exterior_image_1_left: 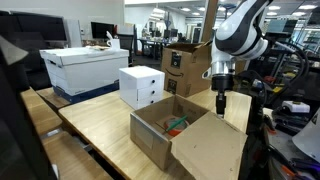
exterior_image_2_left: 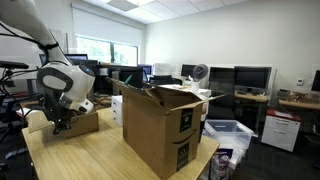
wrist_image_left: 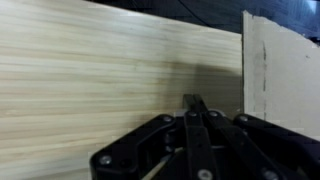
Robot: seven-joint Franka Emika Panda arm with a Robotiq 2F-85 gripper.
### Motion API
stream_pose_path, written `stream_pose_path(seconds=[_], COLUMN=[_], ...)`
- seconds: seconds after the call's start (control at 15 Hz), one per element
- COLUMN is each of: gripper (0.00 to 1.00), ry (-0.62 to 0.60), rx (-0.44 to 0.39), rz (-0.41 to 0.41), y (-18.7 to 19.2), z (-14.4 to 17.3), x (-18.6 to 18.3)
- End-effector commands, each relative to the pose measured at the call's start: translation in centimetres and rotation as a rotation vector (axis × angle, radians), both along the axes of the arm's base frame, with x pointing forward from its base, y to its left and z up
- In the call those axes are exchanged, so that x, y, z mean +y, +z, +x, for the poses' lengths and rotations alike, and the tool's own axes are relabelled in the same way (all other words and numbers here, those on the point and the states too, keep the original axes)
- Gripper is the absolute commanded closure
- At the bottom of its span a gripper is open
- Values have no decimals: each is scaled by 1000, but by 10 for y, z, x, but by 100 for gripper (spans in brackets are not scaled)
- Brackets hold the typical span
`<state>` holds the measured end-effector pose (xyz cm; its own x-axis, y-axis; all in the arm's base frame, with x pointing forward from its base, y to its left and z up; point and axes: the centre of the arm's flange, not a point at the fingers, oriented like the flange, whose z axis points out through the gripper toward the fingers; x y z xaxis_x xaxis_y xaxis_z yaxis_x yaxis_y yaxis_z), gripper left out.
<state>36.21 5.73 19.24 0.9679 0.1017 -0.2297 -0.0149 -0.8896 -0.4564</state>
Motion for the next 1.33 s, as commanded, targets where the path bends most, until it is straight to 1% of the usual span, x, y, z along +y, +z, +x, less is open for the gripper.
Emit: stream_pose_path(seconds=[0.0, 0.13, 0.87, 1.07, 1.13, 1.27], gripper=[98, 98, 98, 98, 98, 98], ry=[8, 12, -7, 9, 13, 9], rx=[1, 12, 10, 64, 94, 122], rz=[48, 61, 105, 151, 188, 224], y=[8, 12, 37, 41, 45, 50], z=[-3, -2, 11, 18, 21, 24], x=[7, 8, 1, -5, -8, -12])
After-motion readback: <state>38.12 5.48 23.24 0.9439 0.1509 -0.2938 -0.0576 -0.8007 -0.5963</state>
